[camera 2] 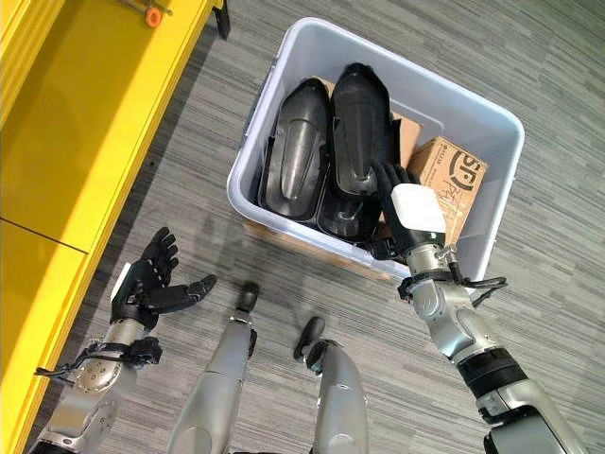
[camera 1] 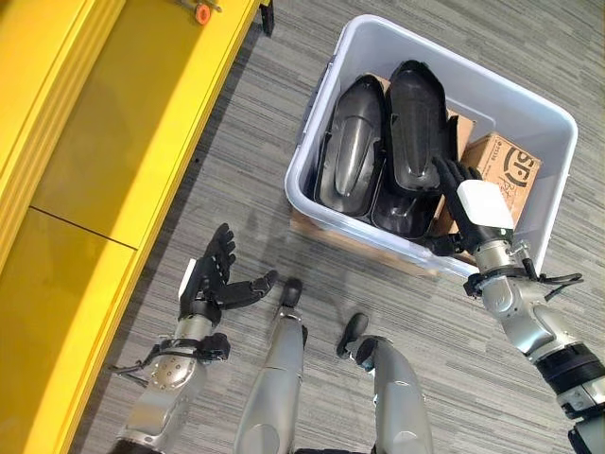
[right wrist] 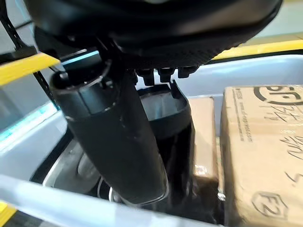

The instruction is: Move parts from the plastic box to the shelf.

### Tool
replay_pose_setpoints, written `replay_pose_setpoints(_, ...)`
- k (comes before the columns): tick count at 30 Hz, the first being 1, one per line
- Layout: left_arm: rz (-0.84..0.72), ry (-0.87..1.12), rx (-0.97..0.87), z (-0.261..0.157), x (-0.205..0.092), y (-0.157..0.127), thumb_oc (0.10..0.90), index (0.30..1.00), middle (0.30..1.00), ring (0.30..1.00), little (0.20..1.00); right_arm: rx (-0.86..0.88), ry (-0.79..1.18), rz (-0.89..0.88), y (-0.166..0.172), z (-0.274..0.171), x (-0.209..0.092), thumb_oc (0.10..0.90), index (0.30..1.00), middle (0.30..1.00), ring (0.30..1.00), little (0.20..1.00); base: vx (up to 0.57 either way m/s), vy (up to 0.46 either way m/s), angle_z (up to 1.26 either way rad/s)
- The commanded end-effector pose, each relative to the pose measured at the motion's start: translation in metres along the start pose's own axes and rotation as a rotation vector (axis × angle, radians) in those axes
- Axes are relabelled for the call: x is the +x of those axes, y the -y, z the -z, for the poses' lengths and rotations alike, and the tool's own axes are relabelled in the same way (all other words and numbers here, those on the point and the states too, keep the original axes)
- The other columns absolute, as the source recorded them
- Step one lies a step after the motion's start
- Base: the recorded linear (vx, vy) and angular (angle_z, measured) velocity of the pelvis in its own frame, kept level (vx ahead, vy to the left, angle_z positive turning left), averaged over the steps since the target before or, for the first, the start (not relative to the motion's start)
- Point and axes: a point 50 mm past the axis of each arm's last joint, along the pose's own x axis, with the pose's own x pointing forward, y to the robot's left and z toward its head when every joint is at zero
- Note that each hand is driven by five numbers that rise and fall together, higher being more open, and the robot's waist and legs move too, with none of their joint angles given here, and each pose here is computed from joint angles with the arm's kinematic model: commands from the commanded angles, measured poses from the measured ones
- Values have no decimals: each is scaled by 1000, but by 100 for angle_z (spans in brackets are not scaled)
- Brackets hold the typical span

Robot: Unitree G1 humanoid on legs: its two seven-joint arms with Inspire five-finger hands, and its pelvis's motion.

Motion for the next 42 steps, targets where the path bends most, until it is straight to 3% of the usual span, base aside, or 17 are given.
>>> replay_pose_setpoints(1, 11, 159, 2, -28, -6, 2, 900, 1000, 1000, 1000, 1000, -126, 84, 247, 63, -4, 25, 900, 1000, 1000, 1000, 1000, -12, 19, -22)
replay_pose_setpoints(8, -2, 165, -10, -30, -7, 2, 900, 1000, 1000, 1000, 1000, -157, 171, 382, 97, -21, 27, 900, 1000, 1000, 1000, 1000, 14, -2, -4)
replay_pose_setpoints(42, -24, 140, -14, -22, -10, 4, 900, 1000, 1000, 1000, 1000, -390, 189, 380, 122, -24, 54, 900, 1000, 1000, 1000, 1000, 4, -5, 0)
